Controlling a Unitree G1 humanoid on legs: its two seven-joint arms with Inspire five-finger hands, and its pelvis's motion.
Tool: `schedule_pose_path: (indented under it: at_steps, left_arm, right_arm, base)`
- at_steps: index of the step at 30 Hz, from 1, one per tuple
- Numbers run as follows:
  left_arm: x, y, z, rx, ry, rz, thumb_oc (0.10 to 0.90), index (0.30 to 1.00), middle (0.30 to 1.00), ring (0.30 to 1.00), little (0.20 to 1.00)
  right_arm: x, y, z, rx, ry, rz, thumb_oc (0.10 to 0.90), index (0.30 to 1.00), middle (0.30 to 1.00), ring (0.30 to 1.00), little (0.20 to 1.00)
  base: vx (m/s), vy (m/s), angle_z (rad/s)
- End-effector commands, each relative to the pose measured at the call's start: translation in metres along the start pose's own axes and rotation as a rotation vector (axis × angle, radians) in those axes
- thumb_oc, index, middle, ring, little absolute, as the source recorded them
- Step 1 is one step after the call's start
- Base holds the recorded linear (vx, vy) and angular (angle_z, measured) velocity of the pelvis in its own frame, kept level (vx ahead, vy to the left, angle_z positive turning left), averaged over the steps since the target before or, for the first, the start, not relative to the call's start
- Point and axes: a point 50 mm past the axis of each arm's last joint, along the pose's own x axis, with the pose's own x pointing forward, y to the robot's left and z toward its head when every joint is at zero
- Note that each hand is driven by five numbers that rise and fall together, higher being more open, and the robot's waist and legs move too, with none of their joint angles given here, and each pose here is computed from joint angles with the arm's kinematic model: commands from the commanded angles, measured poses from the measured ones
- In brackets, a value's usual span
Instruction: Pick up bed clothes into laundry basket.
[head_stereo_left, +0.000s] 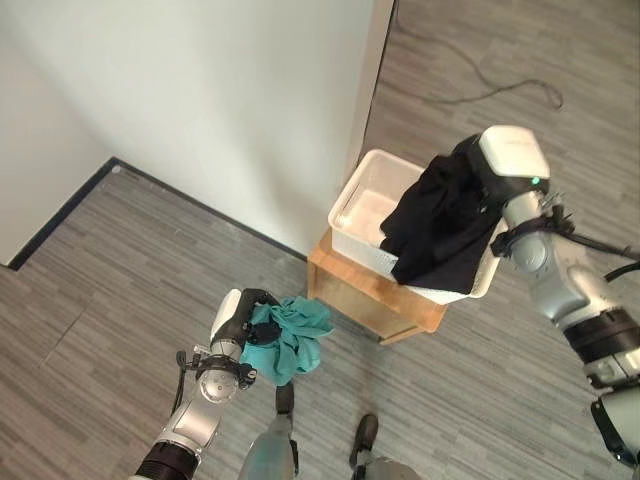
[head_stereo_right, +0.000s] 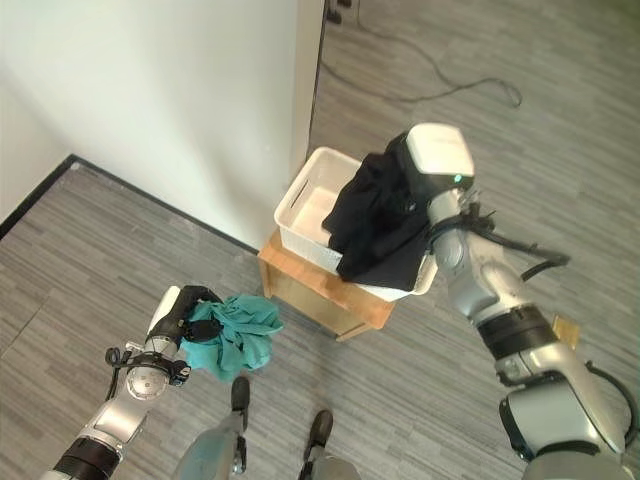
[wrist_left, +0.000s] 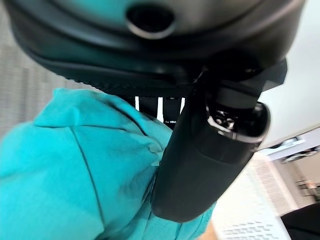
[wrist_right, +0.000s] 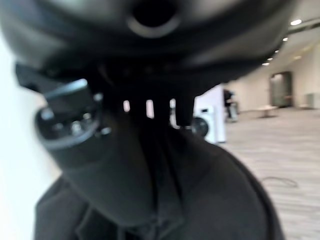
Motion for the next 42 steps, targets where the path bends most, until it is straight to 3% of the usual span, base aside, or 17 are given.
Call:
schedule_pose_path:
  at_steps: [1, 6, 7, 12, 22, 29, 33, 36, 37, 38, 42]
  left_arm:
    - [0.015, 0.000, 0.049, -0.066, -0.223, 0.035, 0.400, 0.300, 0.300, 0.300, 0.300]
    - [0.013, -0.002, 0.046, -0.072, -0.214, 0.031, 0.400, 0.300, 0.300, 0.300, 0.300]
    - [0.013, -0.003, 0.046, -0.077, -0.212, 0.027, 0.400, 0.300, 0.300, 0.300, 0.300]
    - [0.013, -0.005, 0.045, -0.065, -0.210, 0.013, 0.400, 0.300, 0.300, 0.300, 0.300]
    - [0.009, -0.006, 0.037, -0.034, -0.191, 0.014, 0.400, 0.300, 0.300, 0.300, 0.300]
    - [0.011, 0.000, 0.031, -0.039, -0.156, 0.059, 0.400, 0.300, 0.300, 0.300, 0.300]
    - [0.009, 0.021, 0.021, 0.001, -0.123, 0.178, 0.400, 0.300, 0.300, 0.300, 0.300]
    - [-0.002, 0.055, 0.023, 0.073, -0.164, 0.344, 0.400, 0.300, 0.300, 0.300, 0.300]
    - [-0.013, 0.085, 0.034, 0.145, -0.237, 0.484, 0.400, 0.300, 0.300, 0.300, 0.300]
    - [-0.015, 0.085, 0.033, 0.153, -0.234, 0.478, 0.400, 0.300, 0.300, 0.300, 0.300]
    - [-0.028, 0.131, 0.065, 0.302, -0.379, 0.680, 0.400, 0.300, 0.300, 0.300, 0.300]
  right_arm:
    - [0.016, -0.078, 0.023, -0.065, -0.112, -0.338, 0.400, 0.300, 0.300, 0.300, 0.300]
    - [0.015, -0.056, 0.022, -0.029, -0.094, -0.276, 0.400, 0.300, 0.300, 0.300, 0.300]
    - [0.013, -0.043, 0.020, -0.025, -0.084, -0.235, 0.800, 0.900, 0.900, 0.900, 0.900]
    - [0.013, -0.024, 0.007, -0.129, -0.018, -0.157, 0.800, 0.900, 0.900, 0.900, 0.900]
    - [0.022, -0.065, -0.008, -0.276, 0.069, -0.350, 0.800, 0.900, 0.900, 0.900, 0.900]
    - [0.011, -0.100, 0.008, -0.117, -0.002, -0.554, 0.800, 0.900, 0.900, 0.900, 0.900]
    - [-0.018, -0.103, 0.010, 0.037, -0.053, -0.666, 0.800, 0.900, 0.900, 0.900, 0.900]
    - [-0.066, -0.061, -0.018, 0.175, 0.051, -0.606, 0.800, 0.900, 0.900, 0.900, 0.900]
    - [-0.097, -0.017, -0.043, 0.203, 0.184, -0.441, 0.800, 0.900, 0.900, 0.900, 0.900]
    - [-0.100, -0.015, -0.043, 0.207, 0.188, -0.435, 0.800, 0.900, 0.900, 0.900, 0.900]
    - [-0.180, 0.108, -0.092, 0.343, 0.616, 0.082, 0.800, 0.900, 0.900, 0.900, 0.900]
  base:
    - [0.00, 0.000, 0.00]
    - [0.00, 0.000, 0.00]
    - [0.00, 0.000, 0.00]
    - [-0.01, -0.020, 0.05]
    - [0.02, 0.014, 0.04]
    - [0.04, 0.011, -0.07]
    - [0.06, -0.008, -0.05]
    - [0.08, -0.044, 0.05]
    - [0.06, -0.040, -0.03]
    - [0.07, -0.037, -0.07]
    - [-0.01, -0.034, -0.15]
